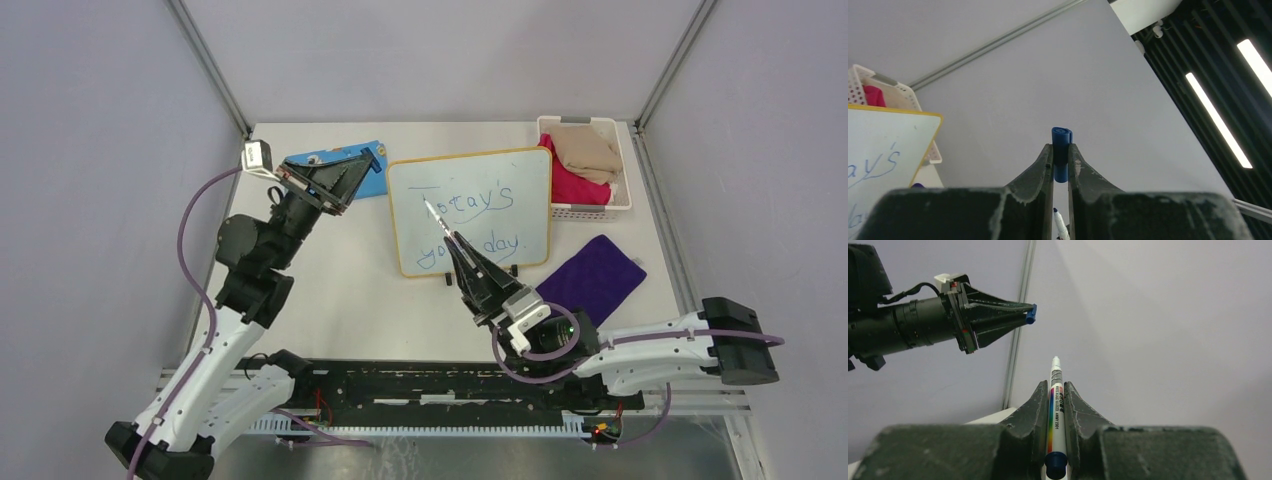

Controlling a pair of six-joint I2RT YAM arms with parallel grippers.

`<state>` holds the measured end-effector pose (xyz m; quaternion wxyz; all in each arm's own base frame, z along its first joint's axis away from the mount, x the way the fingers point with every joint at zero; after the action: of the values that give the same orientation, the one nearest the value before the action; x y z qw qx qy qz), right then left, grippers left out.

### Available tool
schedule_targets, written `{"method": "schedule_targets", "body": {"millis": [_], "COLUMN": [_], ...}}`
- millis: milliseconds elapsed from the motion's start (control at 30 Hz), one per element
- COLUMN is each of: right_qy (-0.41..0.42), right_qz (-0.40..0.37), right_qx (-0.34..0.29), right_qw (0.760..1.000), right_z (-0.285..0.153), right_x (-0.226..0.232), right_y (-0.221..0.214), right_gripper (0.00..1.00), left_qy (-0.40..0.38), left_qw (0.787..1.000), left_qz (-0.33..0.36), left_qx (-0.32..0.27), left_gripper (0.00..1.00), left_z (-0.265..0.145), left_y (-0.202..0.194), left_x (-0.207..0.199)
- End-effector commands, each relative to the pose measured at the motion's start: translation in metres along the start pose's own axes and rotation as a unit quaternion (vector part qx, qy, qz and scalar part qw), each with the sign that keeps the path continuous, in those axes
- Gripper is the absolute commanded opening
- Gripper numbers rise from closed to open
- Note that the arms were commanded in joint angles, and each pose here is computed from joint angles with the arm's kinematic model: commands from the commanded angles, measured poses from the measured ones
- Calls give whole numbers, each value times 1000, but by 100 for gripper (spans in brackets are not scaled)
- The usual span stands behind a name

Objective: Write a sentence on the whiteboard
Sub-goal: Close the whiteboard marker at the center of the board.

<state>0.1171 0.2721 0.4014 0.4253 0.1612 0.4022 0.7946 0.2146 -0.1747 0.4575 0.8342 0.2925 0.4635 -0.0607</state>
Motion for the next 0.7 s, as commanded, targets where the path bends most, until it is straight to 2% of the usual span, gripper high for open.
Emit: {"method": "schedule_targets", "body": {"millis": [0,300,667], "right_qy": [-40,-34,-16], "right_qz": [38,53,78], "right_qx": [-61,-76,-64], "right_qw": [997,995,995], "right_z": [22,42,53], "right_x": [-5,13,23], "right_y": [34,39,35], "right_gripper": [0,0,0], "left_qy": [-63,-66,-61], "left_qw": [996,996,997], "left_qz": [-57,-62,-56], "left_qx": [5,-9,-9], "left_gripper": [2,2,2], "left_z": [0,-4,-9], "left_y": [2,5,4], "left_x": [-29,-33,-32]}}
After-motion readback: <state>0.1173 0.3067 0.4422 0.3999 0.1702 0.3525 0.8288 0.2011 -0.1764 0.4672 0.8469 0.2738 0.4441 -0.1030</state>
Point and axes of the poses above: each gripper's point midway between its finger pads, its own z axis out along the fingers, its own x axis along the line the jaws close on, y = z × x, the point moved 3 cm from there along -z, back along the fingers, and after that the axes turned 8 degrees about z, right-handed, at the moved point
